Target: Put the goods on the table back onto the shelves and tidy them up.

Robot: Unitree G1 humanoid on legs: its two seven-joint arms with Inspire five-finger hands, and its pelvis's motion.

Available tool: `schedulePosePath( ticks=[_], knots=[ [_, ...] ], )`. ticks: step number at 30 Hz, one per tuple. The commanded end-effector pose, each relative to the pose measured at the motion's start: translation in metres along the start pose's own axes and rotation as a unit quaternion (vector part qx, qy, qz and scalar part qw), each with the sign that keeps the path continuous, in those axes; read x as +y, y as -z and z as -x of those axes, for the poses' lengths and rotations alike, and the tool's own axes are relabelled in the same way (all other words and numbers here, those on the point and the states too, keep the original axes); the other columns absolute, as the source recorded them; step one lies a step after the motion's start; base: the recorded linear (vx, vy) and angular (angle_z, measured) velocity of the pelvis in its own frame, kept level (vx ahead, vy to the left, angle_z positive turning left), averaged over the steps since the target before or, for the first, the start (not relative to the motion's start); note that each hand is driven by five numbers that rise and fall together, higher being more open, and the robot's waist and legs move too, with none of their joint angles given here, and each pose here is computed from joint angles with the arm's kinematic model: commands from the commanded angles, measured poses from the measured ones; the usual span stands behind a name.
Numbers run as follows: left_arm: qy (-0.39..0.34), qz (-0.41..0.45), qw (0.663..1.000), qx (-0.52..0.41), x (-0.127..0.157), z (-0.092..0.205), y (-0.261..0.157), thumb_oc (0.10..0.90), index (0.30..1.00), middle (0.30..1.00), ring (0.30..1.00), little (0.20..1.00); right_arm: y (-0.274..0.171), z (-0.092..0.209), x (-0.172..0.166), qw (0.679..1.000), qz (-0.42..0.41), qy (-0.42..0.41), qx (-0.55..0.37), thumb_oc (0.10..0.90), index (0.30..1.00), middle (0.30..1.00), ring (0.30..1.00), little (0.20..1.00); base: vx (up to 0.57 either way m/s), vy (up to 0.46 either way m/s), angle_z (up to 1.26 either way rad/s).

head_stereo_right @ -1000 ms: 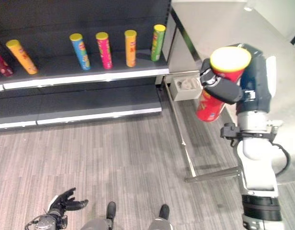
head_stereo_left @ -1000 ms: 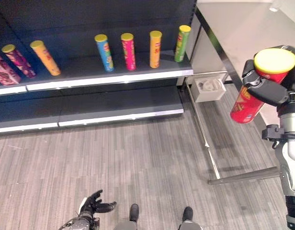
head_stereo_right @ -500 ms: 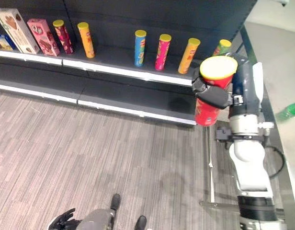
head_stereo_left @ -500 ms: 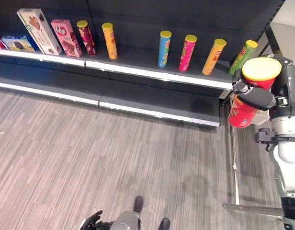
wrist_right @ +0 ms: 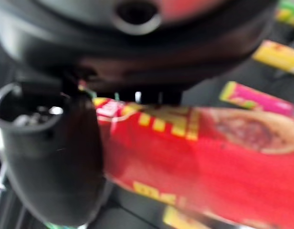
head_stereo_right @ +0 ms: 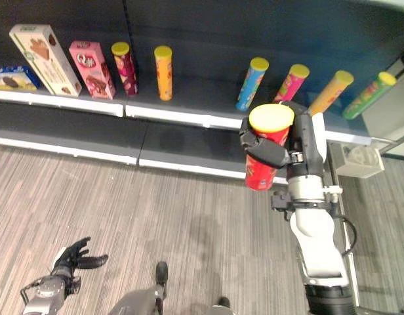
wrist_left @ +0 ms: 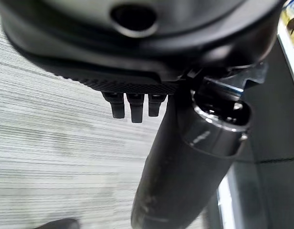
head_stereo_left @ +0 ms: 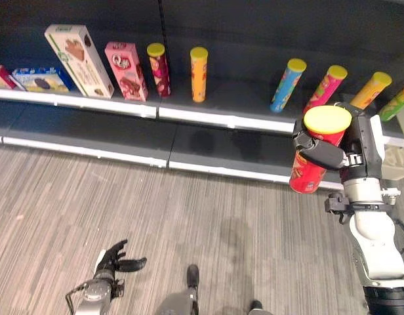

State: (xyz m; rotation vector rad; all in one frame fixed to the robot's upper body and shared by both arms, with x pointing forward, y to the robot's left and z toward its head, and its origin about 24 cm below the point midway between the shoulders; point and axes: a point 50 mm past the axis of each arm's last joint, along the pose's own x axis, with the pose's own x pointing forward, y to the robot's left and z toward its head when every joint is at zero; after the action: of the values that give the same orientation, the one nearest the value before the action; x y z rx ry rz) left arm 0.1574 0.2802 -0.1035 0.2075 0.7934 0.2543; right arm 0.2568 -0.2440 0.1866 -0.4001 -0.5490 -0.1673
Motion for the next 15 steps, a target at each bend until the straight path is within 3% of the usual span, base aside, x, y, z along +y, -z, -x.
schedulePosePath(
  ticks=[1,15],
  knots=[
    [0.012,0.007,1.000,0.007,-0.006,0.008,0.015,0.800,0.900,0.900,0.900,0.900,-0.044,-0.027,-0.033,0.990,0.027,0.048,-0.129,0.400,0.300,0.300,0.300,0.300,0.31,0.170,-0.16],
    [0.042,0.053,0.998,0.006,-0.032,0.015,0.020,0.800,0.900,0.900,0.900,0.900,-0.045,-0.032,-0.024,0.991,0.007,0.021,-0.133,0.400,0.300,0.300,0.300,0.300,0.09,-0.050,0.21]
  ],
)
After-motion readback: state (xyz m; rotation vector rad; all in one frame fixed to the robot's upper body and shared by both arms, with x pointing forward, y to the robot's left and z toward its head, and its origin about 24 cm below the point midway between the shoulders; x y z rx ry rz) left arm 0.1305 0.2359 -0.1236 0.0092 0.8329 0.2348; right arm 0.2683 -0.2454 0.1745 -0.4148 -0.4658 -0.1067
